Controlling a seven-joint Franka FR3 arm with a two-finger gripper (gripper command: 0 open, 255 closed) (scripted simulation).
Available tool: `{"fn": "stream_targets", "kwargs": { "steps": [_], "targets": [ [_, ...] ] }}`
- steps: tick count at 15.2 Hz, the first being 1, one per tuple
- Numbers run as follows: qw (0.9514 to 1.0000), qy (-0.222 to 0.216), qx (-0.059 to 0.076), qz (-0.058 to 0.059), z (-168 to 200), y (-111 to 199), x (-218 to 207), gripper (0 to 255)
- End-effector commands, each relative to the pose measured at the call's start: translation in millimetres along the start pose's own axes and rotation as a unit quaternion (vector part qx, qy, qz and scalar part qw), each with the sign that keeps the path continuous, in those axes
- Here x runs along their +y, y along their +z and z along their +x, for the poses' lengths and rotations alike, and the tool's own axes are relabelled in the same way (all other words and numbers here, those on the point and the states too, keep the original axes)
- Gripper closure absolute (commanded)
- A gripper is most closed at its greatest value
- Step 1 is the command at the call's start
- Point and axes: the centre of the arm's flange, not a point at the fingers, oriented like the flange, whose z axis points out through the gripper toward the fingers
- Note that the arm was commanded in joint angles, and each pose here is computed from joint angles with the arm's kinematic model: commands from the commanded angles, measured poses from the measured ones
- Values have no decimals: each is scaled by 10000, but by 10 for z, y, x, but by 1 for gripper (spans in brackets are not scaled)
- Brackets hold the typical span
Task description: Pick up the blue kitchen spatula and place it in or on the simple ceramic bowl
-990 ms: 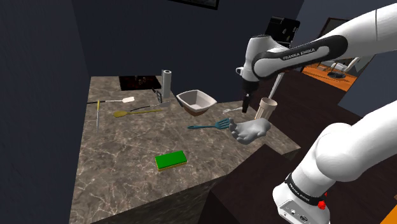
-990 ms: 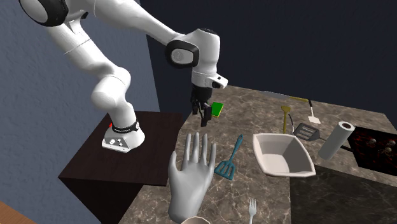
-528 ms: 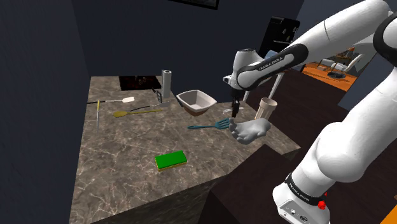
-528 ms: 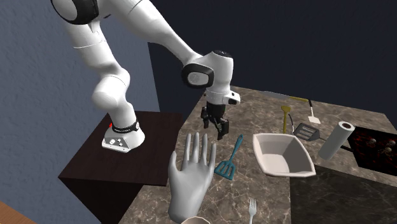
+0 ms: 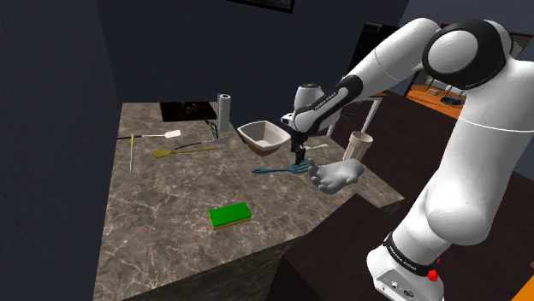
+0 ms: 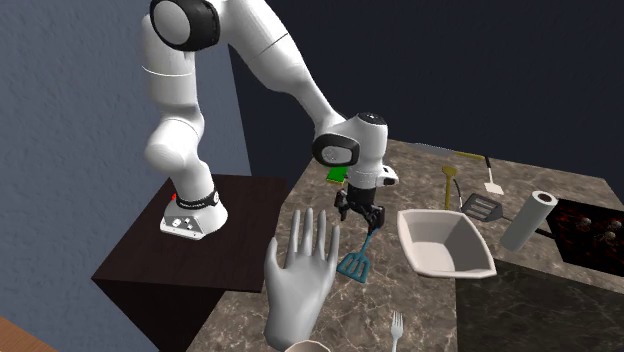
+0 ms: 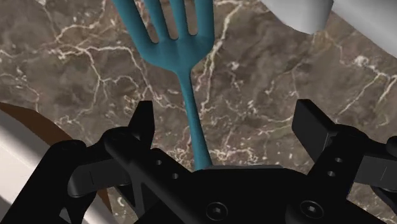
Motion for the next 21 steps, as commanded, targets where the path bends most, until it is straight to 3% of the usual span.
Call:
{"fn": "stream_targets", "kwargs": {
  "steps": [1, 5, 13, 20, 21],
  "targets": [
    [9994, -340, 55, -15, 144, 181, 77, 0],
    [9958, -900, 143, -37, 418, 505, 200, 0],
    [9958, -900, 143, -37, 429, 905, 201, 0],
    [9958, -900, 143, -37, 429, 905, 202, 0],
    [9958, -900, 143, -37, 429, 905, 202, 255]
  ]
}}
